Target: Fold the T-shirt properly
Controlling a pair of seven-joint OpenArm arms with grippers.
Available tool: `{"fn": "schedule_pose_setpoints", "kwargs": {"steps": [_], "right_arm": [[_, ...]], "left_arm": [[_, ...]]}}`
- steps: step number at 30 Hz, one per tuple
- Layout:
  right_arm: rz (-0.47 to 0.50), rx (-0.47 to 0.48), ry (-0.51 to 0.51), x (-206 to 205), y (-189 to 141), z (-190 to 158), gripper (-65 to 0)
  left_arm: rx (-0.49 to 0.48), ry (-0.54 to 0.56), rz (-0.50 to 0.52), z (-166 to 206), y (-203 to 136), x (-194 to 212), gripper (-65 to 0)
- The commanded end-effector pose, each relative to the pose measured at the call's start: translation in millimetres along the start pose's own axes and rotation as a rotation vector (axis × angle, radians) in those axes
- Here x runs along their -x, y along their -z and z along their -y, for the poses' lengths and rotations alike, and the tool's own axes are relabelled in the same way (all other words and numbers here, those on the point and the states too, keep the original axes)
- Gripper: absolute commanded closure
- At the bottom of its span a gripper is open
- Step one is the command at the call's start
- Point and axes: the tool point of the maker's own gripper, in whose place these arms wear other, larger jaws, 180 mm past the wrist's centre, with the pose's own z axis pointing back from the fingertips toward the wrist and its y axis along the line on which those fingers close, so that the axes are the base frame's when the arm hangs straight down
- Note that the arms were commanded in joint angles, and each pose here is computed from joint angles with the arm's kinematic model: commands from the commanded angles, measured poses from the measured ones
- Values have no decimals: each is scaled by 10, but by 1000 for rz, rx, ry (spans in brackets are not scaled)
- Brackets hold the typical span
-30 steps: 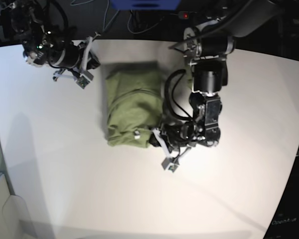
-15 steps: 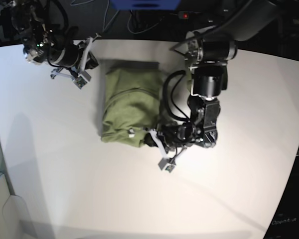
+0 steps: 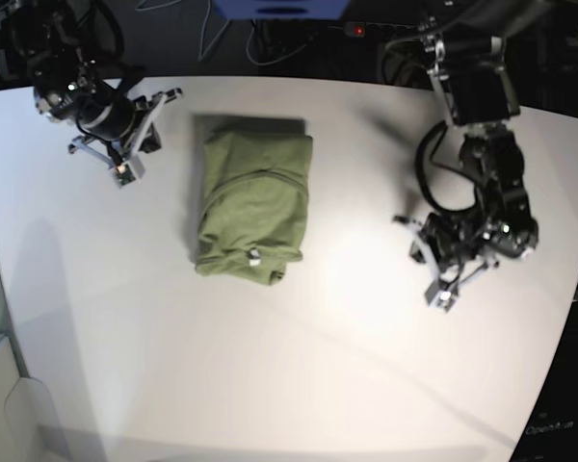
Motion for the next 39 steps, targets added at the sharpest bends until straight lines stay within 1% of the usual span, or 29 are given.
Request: {"fn": "schedule_pose_setpoints", "kwargs": {"steps": [1,4,6,8,12,14,18,21,23,24,26,28,32,35,37,39], "right_arm": [[50,11,13,-71,-87,26,0],[89,45,47,26,-205,109,0],[105,67,68,100,-266,170,0],[104,79,86,257,-341,181,0],[126,102,112,524,-528,187,0],[130,112,120,622,-608,193,0],[91,113,141,967,-762,116,0],[64,130,179,1291,-819,88,0],[34,151,195,1553,-807,138,0],[13,157,203,1695,-768,149,0],[-16,161,231,1940,-634,111,0],[-82,168,243,2323,-516,91,0],[-142,153,233,2813,-155,-54,0],[-159,139,218,3010,99,-210,0],[-208,142,201,3204,193,-259,0],[-228,137,196,3287,322,-319,-1]], "left_arm": [[-53,37,15,-104,-183,40,-11],[-121,113,-27,-89,-487,434,-11],[-134,148,-70,-41,-614,684,-11],[-128,166,-116,57,-706,941,-11],[-129,139,-203,137,-898,1439,-11],[-123,132,-231,180,-940,1577,-11],[-86,101,-306,335,-995,1929,-11],[-50,83,-306,478,-1001,2089,-11],[-7,39,-297,622,-925,2235,-11],[6,23,-314,666,-867,2346,-11],[46,-3,-364,820,-708,2606,-11],[89,-48,-417,1025,-548,2953,-11],[165,-138,-431,1402,-178,3362,-11],[213,-200,-431,1607,49,3539,-10],[228,-259,-424,1698,166,3618,-10],[239,-309,-411,1764,255,3693,-10]]}}
